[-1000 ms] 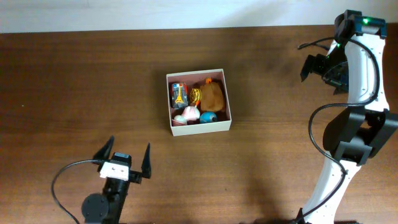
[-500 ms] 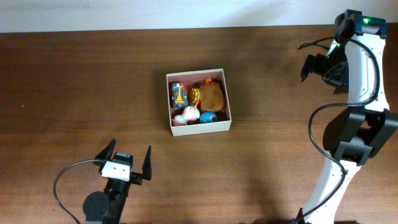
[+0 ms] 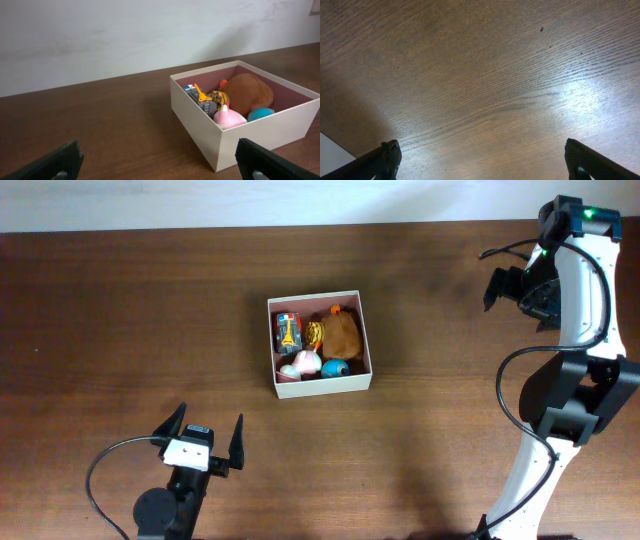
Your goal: Pack container
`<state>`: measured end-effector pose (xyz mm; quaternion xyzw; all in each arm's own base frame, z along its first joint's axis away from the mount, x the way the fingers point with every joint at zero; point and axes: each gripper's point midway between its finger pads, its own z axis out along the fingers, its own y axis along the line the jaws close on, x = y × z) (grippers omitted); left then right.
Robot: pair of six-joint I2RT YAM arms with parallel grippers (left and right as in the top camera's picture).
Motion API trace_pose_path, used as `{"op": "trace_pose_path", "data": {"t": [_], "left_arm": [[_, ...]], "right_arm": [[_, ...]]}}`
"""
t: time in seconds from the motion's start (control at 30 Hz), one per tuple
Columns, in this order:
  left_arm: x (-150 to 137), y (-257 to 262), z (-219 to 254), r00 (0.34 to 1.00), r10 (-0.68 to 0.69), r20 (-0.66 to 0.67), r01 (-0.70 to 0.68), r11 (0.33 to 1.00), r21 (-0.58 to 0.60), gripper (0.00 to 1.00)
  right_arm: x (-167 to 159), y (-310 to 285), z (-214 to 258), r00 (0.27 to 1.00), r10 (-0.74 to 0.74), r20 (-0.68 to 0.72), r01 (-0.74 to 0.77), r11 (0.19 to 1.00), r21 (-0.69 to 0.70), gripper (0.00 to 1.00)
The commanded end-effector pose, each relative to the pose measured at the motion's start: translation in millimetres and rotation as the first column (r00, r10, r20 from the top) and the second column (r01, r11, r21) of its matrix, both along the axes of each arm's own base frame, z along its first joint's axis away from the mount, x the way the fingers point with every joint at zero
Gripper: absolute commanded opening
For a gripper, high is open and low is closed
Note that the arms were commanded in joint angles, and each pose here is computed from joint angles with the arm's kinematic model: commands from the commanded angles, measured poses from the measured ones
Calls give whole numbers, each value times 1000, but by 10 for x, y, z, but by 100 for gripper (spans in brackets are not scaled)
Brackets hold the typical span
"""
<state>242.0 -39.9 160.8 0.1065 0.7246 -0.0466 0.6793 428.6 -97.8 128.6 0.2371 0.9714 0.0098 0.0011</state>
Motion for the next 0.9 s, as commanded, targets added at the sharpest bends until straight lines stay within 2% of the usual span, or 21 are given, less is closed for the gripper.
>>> {"op": "trace_pose_path", "data": {"t": [0.0, 0.13, 0.27, 0.33, 0.43, 0.47, 0.57, 0.67, 0.73, 0.87], "left_arm": [[-3, 0, 3, 1000, -3, 10, 3, 1000, 12, 99], [-3, 0, 3, 1000, -3, 10, 3, 1000, 12, 100], [-3, 0, 3, 1000, -3, 10, 3, 1000, 12, 99], [-3, 0, 3, 1000, -3, 10, 3, 1000, 12, 100], [-3, 0, 3, 1000, -4, 10, 3, 1000, 12, 100], [-3, 0, 3, 1000, -3, 10, 3, 1000, 12, 99], [-3, 0, 3, 1000, -4, 10, 3, 1000, 12, 99], [-3, 0, 3, 1000, -4, 10, 3, 1000, 12, 99], [-3, 0, 3, 1000, -3, 10, 3, 1000, 12, 100], [-3, 0, 3, 1000, -3, 10, 3, 1000, 12, 100]], "right_arm": [[-1, 30, 188, 999, 10, 44, -9, 1000, -13, 99], [-75, 142, 804, 982, 35, 188, -27, 999, -47, 99], [-290, 378, 1643, 915, 91, 394, -57, 994, -96, 98], [-466, 533, 2026, 866, 127, 484, -79, 990, -119, 99], [-871, 609, 2617, 774, 182, 606, -49, 972, -229, 99], [-1124, 657, 2841, 728, 203, 655, -38, 966, -257, 99], [-1541, 608, 2936, 703, 205, 681, 3, 957, -291, 99], [-1793, 571, 2905, 656, 205, 726, 43, 951, -308, 99], [-1810, 576, 2934, 567, 208, 797, 77, 950, -303, 99], [-1770, 747, 2983, 292, 221, 931, 69, 966, -251, 99]]}}
